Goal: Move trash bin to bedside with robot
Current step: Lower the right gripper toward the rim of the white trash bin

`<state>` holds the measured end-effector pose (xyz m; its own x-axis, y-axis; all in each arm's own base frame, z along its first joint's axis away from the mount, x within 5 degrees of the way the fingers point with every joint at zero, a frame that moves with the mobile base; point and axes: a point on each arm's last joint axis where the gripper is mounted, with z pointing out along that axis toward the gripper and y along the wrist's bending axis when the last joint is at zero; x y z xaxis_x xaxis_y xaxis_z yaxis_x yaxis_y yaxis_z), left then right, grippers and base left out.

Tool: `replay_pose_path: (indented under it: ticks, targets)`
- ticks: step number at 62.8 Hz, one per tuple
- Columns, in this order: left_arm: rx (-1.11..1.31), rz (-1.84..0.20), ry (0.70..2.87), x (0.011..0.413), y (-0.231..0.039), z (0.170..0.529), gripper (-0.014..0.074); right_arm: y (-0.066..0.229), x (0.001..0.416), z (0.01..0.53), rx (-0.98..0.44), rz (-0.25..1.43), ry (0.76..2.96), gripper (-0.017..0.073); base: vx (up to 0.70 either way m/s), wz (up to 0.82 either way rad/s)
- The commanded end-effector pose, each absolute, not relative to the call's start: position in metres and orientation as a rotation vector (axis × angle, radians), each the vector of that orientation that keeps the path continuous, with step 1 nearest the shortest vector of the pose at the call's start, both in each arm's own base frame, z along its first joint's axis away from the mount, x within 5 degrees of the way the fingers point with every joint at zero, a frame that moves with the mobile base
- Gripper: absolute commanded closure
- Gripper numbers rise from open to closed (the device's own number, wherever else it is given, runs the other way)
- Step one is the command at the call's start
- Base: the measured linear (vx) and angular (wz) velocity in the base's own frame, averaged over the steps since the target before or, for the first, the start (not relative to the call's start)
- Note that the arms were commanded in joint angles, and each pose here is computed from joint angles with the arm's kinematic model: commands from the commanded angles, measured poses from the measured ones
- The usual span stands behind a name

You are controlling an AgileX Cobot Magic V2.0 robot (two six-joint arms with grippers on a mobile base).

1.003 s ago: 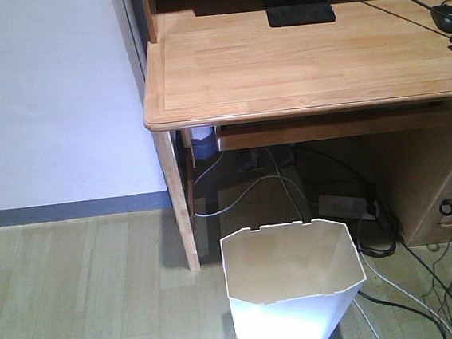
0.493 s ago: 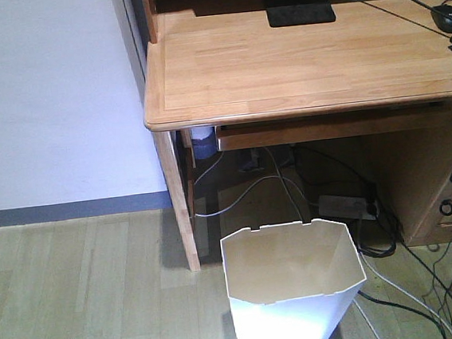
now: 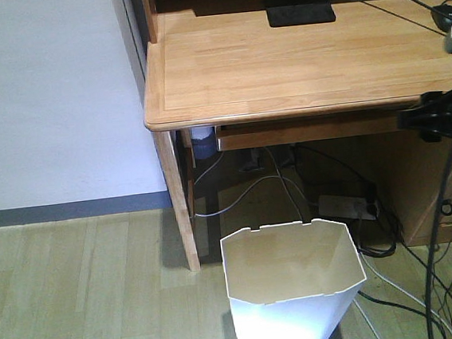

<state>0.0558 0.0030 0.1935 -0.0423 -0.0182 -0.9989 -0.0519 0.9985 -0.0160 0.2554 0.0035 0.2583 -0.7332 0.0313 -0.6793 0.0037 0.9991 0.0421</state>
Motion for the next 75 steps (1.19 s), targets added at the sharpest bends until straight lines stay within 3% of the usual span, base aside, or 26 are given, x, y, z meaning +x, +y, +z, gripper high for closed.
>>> replay_pose_path:
  ticks: [1, 14, 31, 46, 75]
  targets:
    - [-0.055, 0.019, 1.515, 0.055, 0.003, 0.207, 0.0600, 0.003, 0.281, 0.262, -0.057, 0.015, 2.372, 0.0122, 0.00, 0.00]
    - [-0.055, 0.019, 1.515, 0.055, 0.003, 0.207, 0.0600, 0.004, 0.322, 0.225, -0.124, 0.004, 2.528, 0.0122, 0.00, 0.00]
    - [-0.055, 0.019, 1.515, 0.055, 0.003, 0.207, 0.0600, -0.026, 0.359, 0.158, -0.058, 0.115, 2.723, 0.0122, 0.00, 0.00]
    - [-0.055, 0.019, 1.515, 0.055, 0.003, 0.207, 0.0600, -0.033, 0.369, 0.083, -0.262, 0.114, 2.822, 0.0122, 0.00, 0.00]
    - [-0.055, 0.019, 1.515, 0.055, 0.003, 0.207, 0.0600, -0.036, 0.370, -0.036, -0.195, 0.107, 2.941, 0.0102, 0.00, 0.00]
